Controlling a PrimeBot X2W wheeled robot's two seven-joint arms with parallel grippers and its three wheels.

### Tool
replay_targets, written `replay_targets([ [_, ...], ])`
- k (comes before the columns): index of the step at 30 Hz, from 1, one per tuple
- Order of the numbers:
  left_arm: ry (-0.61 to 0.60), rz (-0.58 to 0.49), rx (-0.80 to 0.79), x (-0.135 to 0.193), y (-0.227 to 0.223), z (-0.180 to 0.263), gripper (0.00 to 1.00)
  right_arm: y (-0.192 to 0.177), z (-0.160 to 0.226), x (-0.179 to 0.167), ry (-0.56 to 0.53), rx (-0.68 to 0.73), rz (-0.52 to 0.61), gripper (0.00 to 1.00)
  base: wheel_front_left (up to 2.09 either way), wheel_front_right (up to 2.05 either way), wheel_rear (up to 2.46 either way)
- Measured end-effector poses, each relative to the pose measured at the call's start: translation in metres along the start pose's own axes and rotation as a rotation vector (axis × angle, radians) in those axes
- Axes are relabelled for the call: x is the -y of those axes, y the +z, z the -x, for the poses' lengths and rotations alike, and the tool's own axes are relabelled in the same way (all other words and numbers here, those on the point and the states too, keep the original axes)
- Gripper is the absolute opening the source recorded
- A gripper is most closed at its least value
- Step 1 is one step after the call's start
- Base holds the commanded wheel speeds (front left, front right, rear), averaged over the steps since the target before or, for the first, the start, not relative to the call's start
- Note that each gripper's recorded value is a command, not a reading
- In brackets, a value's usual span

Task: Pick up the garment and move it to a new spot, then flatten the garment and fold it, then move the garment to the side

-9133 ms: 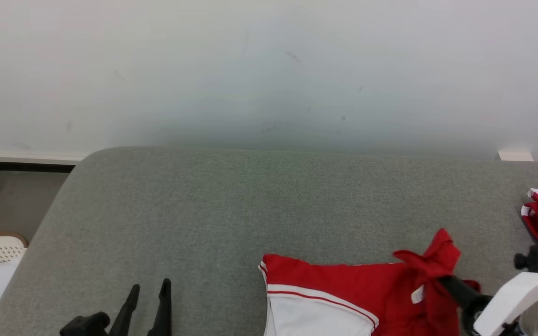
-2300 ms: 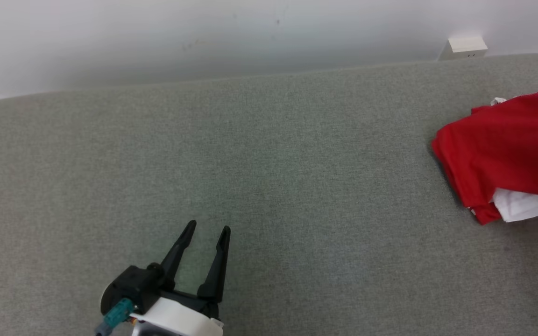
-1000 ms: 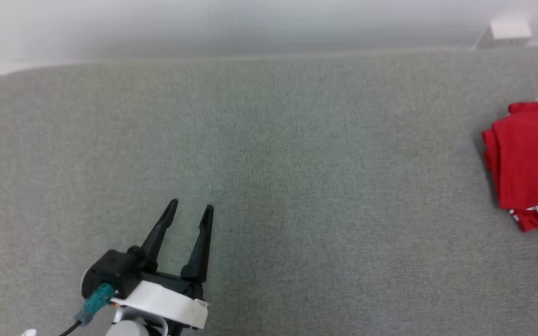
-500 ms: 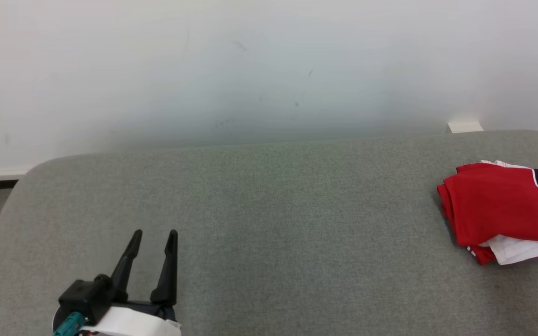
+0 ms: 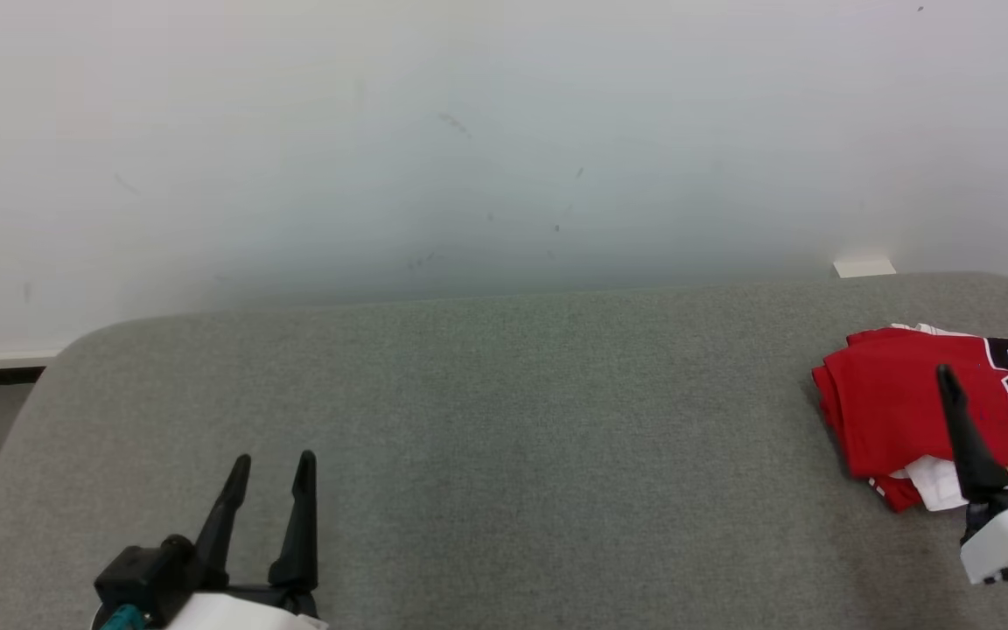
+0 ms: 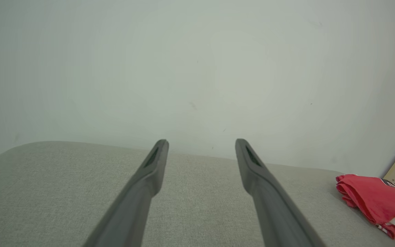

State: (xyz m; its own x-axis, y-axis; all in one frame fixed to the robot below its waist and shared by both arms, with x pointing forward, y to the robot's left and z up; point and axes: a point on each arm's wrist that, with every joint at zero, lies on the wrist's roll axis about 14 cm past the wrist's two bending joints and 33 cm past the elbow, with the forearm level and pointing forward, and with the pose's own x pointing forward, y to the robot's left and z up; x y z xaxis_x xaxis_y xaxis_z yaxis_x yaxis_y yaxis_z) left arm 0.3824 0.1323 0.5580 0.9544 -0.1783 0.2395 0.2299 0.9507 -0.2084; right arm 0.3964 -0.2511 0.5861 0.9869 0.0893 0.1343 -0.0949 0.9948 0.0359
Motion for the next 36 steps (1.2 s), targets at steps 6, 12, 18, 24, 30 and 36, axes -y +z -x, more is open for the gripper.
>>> replay_targets([
  [6, 0.035, 0.004, -0.016, -0.009, -0.005, 0.008, 1.0, -0.02, 0.022, -0.02, -0.008, 0.01, -0.061, 1.0, 0.0, 0.0, 0.0],
  [12, 0.057, 0.003, -0.031, -0.014, -0.009, 0.016, 1.0, -0.032, 0.039, -0.032, -0.044, 0.035, -0.125, 1.0, 0.0, 0.0, 0.0],
  [18, 0.067, 0.008, -0.065, -0.016, -0.02, 0.023, 1.0, -0.041, 0.048, -0.04, -0.061, 0.036, -0.171, 1.0, 0.0, 0.0, 0.0],
  [24, 0.067, 0.005, -0.074, -0.016, -0.023, 0.023, 1.0, -0.048, 0.048, -0.044, -0.054, 0.026, -0.18, 1.0, 0.0, 0.0, 0.0],
  [30, 0.068, 0.005, -0.086, -0.016, -0.026, 0.024, 1.0, -0.055, 0.045, -0.052, -0.034, 0.005, -0.186, 1.0, 0.0, 0.0, 0.0],
  [36, 0.061, -0.013, -0.086, -0.013, -0.025, 0.025, 1.0, -0.058, 0.044, -0.054, -0.025, -0.005, -0.175, 1.0, 0.0, 0.0, 0.0],
])
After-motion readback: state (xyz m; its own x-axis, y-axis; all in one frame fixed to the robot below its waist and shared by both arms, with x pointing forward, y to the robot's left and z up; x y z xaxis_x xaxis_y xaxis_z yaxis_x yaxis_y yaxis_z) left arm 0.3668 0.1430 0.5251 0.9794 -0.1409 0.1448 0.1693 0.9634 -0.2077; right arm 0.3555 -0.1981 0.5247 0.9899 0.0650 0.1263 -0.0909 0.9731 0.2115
